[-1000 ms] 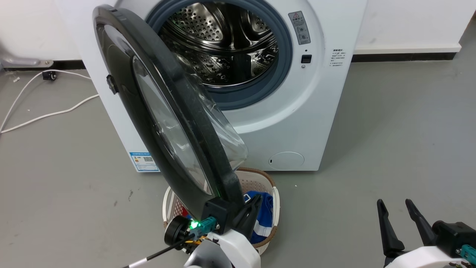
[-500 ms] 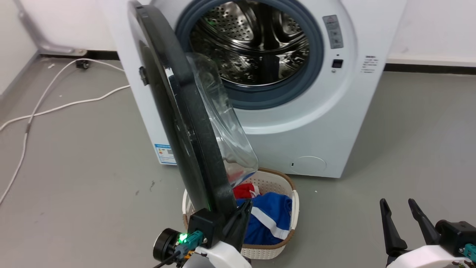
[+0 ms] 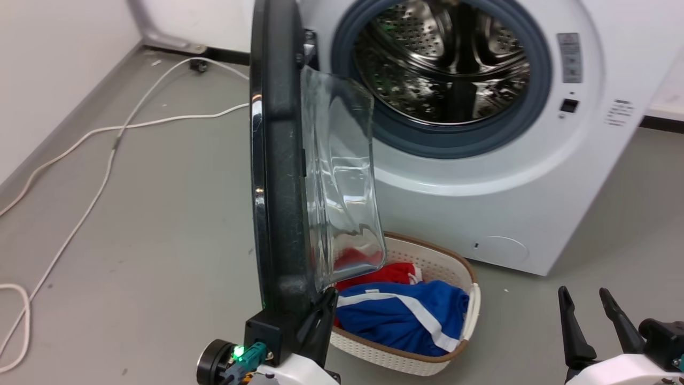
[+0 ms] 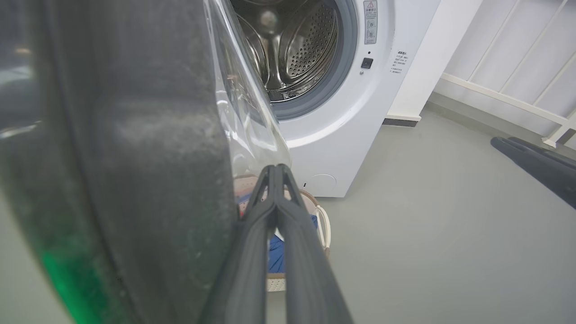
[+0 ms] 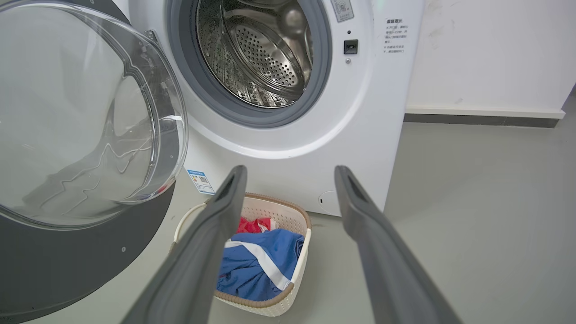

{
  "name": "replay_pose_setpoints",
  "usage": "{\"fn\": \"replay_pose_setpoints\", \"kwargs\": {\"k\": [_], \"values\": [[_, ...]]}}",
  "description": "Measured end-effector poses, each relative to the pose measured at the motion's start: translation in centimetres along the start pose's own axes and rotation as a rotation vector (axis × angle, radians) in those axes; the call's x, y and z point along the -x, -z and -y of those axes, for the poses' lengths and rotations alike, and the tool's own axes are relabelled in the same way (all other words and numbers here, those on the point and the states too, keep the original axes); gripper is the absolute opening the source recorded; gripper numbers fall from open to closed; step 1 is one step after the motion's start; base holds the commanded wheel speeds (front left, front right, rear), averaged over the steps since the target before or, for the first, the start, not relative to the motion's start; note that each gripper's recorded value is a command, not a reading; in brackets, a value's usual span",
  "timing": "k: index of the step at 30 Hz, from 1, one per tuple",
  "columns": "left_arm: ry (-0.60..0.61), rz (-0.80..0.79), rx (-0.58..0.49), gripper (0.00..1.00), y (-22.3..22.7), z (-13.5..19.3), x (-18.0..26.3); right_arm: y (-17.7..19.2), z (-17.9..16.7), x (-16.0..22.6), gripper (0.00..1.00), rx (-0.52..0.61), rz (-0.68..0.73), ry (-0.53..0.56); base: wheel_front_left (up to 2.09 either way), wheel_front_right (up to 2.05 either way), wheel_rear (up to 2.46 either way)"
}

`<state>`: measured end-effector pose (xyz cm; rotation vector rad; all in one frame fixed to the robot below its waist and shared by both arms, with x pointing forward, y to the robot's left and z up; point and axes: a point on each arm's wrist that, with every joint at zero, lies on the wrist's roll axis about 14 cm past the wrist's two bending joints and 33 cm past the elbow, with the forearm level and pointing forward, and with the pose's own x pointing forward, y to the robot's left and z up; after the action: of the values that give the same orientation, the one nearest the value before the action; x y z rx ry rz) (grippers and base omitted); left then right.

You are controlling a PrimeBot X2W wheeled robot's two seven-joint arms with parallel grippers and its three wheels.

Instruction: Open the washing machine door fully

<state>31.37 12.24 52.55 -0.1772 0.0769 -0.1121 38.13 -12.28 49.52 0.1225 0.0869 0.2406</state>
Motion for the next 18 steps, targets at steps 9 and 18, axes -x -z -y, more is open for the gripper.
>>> {"fn": "replay_pose_setpoints", "kwargs": {"k": [9,18], "values": [[-0.21,0.038,0.037,0.0,-0.2,-6.2,1.9,0.7,-2.9,-2.2,1.0,-0.007,-0.021,-0.093,0.0,0.0,0.0],[-0.381,0.07,0.012,0.0,-0.6,-12.7,3.2,1.7,-3.9,-3.3,1.0,0.0,-0.054,-0.126,0.0,0.0,0.0]]}}
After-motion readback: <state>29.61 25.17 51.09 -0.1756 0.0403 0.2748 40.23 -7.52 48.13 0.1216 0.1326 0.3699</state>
